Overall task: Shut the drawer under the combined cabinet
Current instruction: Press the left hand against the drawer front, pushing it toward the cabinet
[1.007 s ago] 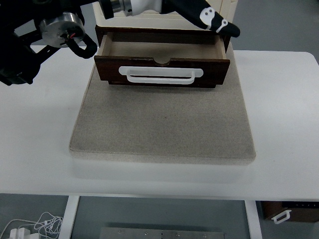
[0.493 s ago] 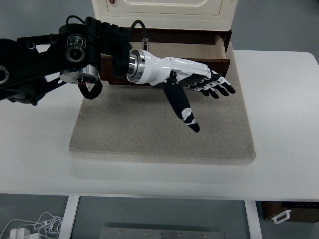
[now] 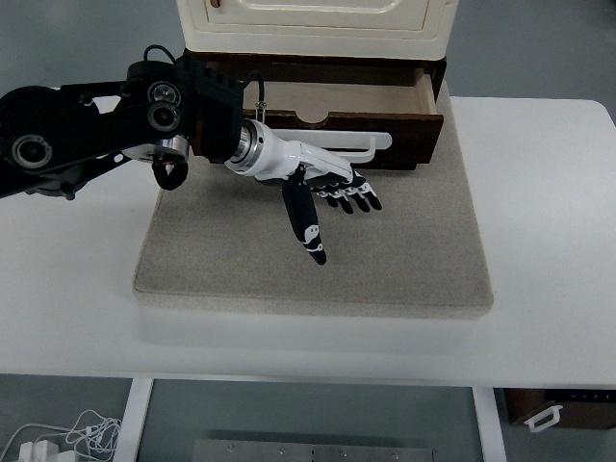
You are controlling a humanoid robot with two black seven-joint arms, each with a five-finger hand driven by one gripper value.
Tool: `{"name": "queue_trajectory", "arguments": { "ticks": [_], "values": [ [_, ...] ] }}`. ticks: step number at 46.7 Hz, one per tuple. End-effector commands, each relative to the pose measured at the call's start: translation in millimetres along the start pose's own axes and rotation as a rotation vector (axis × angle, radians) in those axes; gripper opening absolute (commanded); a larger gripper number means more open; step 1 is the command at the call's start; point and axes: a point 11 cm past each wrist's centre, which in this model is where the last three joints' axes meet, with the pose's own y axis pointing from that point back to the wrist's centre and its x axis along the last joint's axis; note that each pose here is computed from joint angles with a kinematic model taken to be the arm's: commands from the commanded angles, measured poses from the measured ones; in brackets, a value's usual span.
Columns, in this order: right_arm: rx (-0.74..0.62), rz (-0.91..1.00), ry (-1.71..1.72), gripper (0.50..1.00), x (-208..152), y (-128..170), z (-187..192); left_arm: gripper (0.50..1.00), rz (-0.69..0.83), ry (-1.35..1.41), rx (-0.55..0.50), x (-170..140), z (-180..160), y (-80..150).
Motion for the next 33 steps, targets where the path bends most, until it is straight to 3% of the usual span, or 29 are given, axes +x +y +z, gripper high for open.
{"name": "queue_trajectory", "arguments": {
  "ticks": [1, 33],
  "values": [
    [0.000, 0.000, 0.000, 0.952, 0, 0, 0, 1.000, -0.008, -0.002, 0.027, 5, -6, 2],
    [0.000, 0.000, 0.000, 0.952, 0, 0, 0, 1.000, 0.032, 0.033, 0.069, 24, -17, 3]
  ]
}}
